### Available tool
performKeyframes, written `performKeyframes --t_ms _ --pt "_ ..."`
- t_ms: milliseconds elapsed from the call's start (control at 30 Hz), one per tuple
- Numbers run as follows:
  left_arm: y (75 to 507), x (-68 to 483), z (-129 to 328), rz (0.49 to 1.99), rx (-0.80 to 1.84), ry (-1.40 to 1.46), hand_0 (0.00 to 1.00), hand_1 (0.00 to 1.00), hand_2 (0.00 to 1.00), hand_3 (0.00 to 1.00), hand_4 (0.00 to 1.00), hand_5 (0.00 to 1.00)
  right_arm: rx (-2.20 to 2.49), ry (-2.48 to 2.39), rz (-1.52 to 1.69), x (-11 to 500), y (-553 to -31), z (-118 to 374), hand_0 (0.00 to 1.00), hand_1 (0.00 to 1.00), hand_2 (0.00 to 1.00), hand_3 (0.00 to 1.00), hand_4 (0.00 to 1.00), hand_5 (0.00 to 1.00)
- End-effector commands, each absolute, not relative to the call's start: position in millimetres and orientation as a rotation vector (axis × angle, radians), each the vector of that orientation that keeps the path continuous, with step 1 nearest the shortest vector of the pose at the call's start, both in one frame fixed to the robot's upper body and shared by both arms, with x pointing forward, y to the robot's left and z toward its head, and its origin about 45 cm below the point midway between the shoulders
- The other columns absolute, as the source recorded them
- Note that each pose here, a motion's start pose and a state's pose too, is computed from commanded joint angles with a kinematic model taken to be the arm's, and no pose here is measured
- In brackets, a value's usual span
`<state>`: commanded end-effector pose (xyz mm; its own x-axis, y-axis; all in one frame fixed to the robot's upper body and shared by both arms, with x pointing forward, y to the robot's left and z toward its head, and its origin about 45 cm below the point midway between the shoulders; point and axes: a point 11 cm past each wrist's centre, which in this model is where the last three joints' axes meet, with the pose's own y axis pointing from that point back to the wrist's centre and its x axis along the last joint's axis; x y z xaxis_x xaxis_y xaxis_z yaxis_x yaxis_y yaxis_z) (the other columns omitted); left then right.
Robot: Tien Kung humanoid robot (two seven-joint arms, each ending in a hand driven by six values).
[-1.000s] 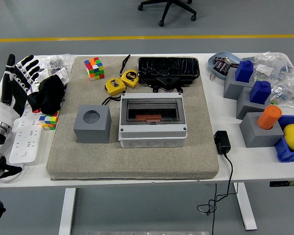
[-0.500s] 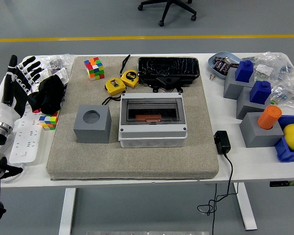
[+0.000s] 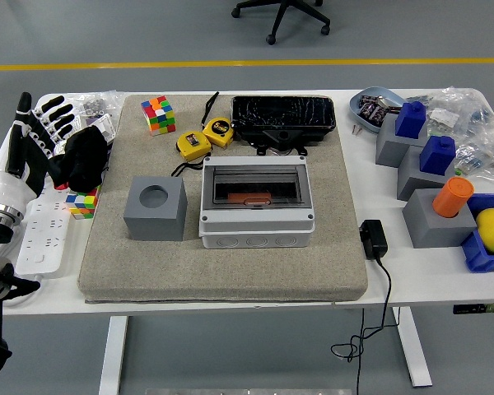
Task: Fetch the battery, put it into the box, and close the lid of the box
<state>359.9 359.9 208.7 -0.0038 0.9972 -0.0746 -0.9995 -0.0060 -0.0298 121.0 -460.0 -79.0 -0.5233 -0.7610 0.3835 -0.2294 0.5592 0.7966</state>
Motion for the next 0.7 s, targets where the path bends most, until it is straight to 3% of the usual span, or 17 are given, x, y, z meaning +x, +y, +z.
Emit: performKeyframes --t_ms 700 --pt "359.2 360.1 208.9 1.577 -0.085 0.037 0.869 0.837 0.801 0.795 0.998 0.998 0.792 -2.04 -0.904 121.0 -460.0 -79.0 0.942 0.908 0.868 0.862 0.998 0.998"
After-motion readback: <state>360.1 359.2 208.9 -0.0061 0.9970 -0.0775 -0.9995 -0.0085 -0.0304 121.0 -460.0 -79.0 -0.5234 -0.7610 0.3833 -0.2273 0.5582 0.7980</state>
